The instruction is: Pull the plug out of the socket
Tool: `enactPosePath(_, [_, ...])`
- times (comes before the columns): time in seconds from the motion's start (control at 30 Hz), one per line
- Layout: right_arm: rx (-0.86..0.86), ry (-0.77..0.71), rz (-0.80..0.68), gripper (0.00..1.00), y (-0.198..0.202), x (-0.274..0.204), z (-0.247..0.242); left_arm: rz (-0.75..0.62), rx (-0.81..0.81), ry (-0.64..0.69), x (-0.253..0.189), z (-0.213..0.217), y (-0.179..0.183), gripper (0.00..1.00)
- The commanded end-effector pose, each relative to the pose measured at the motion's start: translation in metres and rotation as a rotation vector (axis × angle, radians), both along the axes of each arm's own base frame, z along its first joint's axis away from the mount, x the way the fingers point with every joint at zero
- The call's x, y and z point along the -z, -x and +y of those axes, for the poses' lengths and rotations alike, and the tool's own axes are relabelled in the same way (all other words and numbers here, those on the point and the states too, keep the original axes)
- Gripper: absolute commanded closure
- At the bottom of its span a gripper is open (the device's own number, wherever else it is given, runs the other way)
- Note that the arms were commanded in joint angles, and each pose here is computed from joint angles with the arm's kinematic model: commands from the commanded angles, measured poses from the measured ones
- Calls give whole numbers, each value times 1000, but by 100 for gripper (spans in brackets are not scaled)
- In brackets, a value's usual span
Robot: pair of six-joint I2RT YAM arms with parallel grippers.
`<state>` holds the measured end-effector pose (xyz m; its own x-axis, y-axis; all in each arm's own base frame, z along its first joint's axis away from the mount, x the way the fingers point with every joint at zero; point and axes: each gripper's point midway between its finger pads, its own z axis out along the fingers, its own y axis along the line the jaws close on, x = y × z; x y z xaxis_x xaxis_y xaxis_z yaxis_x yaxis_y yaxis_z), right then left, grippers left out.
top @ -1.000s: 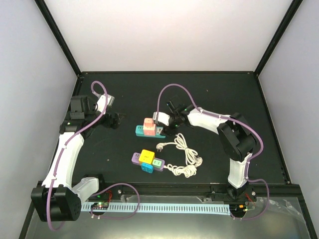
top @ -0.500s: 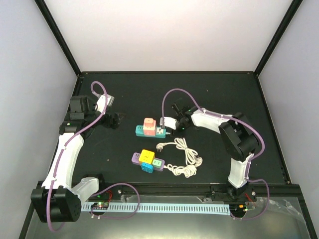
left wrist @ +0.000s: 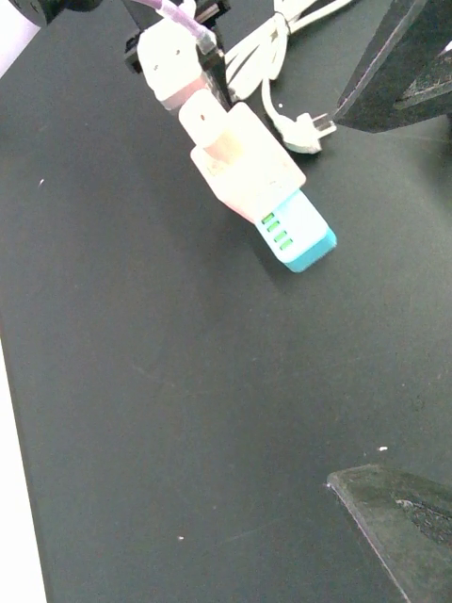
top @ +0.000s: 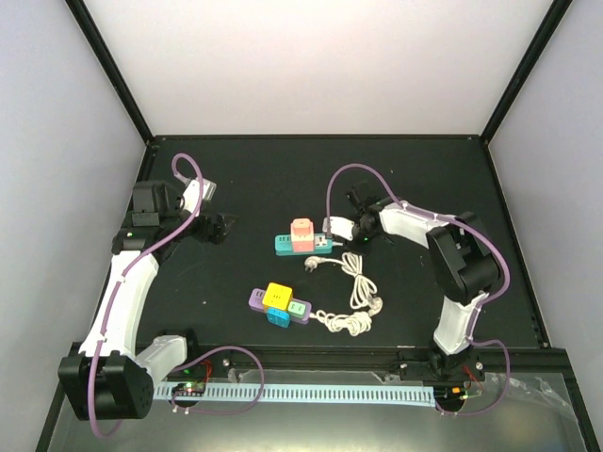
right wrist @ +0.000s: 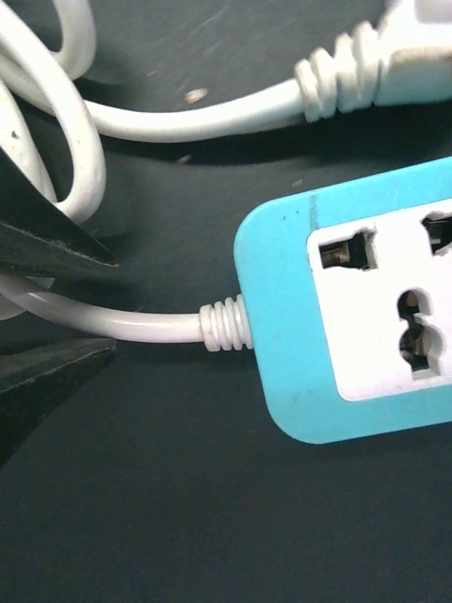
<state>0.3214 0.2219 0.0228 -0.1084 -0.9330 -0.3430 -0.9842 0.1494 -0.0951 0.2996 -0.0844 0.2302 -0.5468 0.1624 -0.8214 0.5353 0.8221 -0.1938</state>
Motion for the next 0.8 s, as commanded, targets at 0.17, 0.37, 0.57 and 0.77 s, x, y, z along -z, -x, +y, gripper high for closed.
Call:
enactPosePath(0.17, [10, 119, -48, 79, -4, 3, -70, -18, 102, -1, -4, -12, 5, 1])
enactPosePath(0.37, [32, 114, -62, 79, -11, 0, -99, -39, 212, -19, -7, -24, 16, 1])
enactPosePath(0.57, [3, 93, -122, 76, -23, -9, -102, -57, 309, -47, -5, -37, 26, 1])
enactPosePath(0.77, [-16, -104, -139, 41, -22, -47, -70, -78, 406, -66, -3, -58, 29, 1])
